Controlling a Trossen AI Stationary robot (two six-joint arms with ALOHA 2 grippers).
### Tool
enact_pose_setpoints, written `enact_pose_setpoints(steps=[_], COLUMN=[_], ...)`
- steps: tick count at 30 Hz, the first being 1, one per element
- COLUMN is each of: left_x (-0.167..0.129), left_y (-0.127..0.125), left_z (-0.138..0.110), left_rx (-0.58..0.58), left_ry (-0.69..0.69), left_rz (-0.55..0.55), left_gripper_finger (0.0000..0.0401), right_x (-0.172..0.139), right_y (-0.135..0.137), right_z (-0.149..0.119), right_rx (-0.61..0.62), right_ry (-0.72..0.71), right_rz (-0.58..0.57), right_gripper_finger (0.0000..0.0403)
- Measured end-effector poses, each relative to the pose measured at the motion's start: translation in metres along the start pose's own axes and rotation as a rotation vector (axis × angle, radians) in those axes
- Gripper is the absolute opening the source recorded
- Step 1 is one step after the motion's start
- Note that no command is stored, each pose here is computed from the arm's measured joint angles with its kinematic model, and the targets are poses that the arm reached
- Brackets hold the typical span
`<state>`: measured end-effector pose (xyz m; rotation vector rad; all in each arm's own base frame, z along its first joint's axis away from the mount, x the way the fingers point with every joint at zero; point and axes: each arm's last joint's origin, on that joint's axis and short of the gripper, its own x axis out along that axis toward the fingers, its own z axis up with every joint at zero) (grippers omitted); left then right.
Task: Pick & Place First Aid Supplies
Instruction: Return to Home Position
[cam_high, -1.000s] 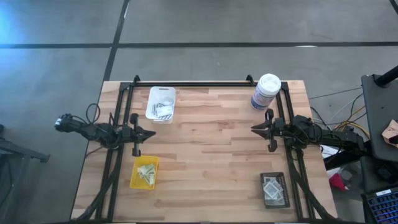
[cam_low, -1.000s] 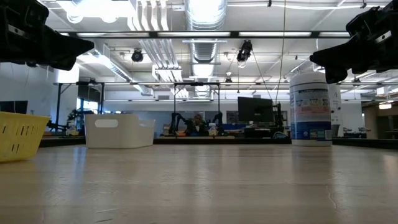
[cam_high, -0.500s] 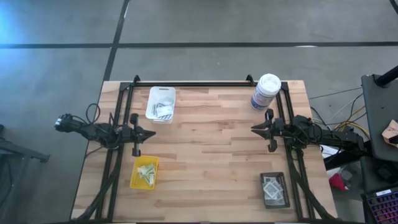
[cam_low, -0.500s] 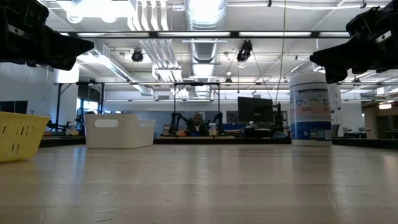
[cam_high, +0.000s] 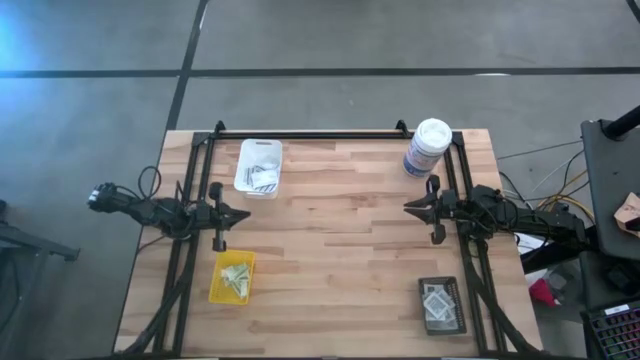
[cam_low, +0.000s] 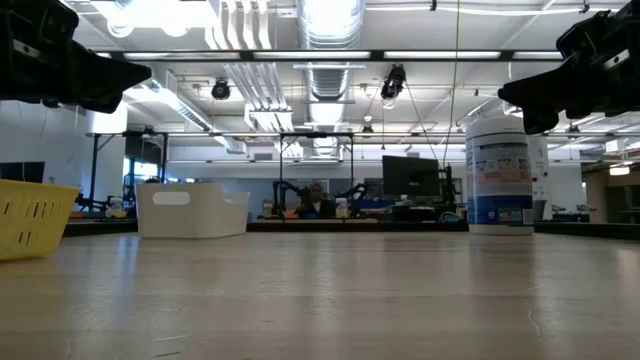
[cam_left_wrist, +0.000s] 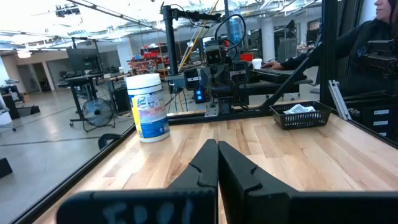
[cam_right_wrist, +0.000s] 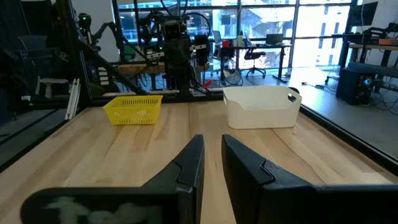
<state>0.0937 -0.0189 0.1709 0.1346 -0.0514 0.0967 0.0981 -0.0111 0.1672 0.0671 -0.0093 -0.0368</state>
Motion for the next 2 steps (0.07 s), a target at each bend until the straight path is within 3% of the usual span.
enact_pose_setpoints(steps=[2], left_x=[0.0000], left_y=[0.0000], left_z=[0.0000], left_rx=[0.000], left_ry=[0.000], left_rz=[0.000], left_gripper_finger=[0.0003], right_x=[0.0000], right_y=[0.0000], right_z=[0.0000], right_rx=[0.000], right_ry=[0.000], right_rz=[0.000], right_gripper_finger=[0.0052])
